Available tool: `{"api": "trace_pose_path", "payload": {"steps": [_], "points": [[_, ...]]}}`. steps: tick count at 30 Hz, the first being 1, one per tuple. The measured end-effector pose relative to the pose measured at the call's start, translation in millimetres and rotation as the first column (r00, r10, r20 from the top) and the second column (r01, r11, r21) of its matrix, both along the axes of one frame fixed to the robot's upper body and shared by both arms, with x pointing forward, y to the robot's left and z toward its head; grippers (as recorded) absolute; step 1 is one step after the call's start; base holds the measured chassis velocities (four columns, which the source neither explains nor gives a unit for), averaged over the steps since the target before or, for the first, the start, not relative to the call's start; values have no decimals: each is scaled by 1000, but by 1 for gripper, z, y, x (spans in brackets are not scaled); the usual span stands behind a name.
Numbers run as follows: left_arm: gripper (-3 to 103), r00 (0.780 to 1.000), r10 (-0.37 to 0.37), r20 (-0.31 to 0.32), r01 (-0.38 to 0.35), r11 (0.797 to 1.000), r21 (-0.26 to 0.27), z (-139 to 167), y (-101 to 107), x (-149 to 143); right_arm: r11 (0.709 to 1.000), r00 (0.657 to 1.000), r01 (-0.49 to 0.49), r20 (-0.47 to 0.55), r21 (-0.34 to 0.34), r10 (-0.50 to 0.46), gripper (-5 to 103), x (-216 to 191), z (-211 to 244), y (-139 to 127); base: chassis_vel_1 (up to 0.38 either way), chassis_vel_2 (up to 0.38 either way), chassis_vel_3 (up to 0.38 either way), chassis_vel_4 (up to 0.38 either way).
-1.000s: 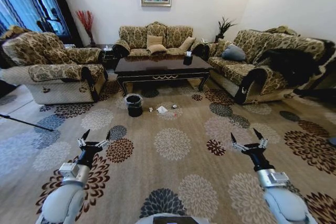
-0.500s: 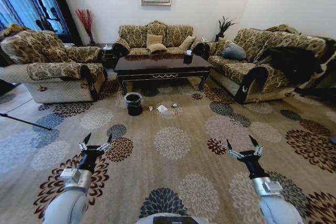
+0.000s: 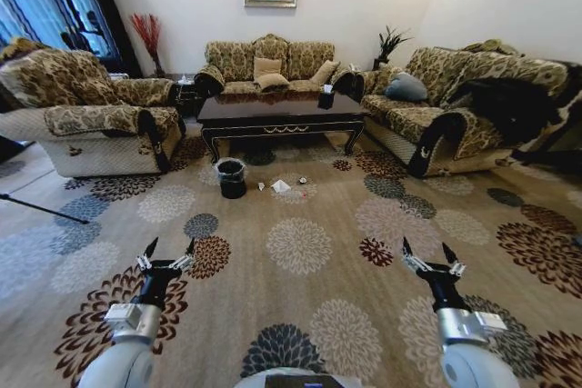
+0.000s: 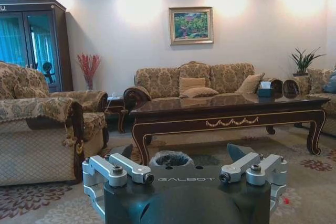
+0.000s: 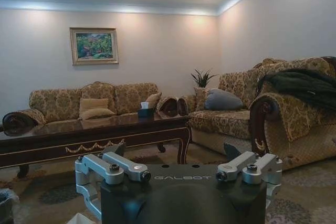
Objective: Move to the front of the table and pick up the trash from the floor, then place it into the trash bin.
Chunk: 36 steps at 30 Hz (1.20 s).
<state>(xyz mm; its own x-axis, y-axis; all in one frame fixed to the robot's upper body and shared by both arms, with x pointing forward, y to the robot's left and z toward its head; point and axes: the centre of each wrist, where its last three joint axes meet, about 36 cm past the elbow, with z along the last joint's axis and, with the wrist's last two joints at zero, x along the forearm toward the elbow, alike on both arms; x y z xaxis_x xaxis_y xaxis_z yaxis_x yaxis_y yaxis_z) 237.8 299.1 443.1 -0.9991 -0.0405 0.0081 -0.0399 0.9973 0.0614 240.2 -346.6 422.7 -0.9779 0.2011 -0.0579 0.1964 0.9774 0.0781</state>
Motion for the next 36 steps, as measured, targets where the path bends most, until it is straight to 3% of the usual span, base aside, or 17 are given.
{"api": "trace_pose_path", "payload": {"steps": [5,12,18,20,24,31,36], "points": [[100,1000,-1,4,1,1000,-1,0,0,0,999,1000,-6,14,-45,7,100,1,1,-2,0,0,0,0],[100,1000,1,2,-1,1000,-6,-3,-1,0,999,999,-12,37,-50,13,100,3,-2,-2,0,0,0,0],[100,1000,-2,-3,2,1000,-7,-6,-2,0,989,984,-142,103,-37,145,100,7,-2,-3,0,0,0,0],[100,1000,-3,-2,3,1000,-4,-5,-1,0,975,971,-218,95,-42,221,100,6,-2,-2,0,0,0,0],[100,1000,-7,-2,6,1000,-2,-6,-1,1,962,960,-273,53,-20,274,100,2,-4,1,0,0,0,0],[100,1000,-6,-6,6,1000,3,-7,0,1,939,938,-335,67,-71,340,100,8,-6,-8,0,0,0,0],[100,1000,-6,-8,6,1000,6,-8,-1,1,942,940,-325,83,-86,331,100,12,-1,-7,0,0,0,0]]}}
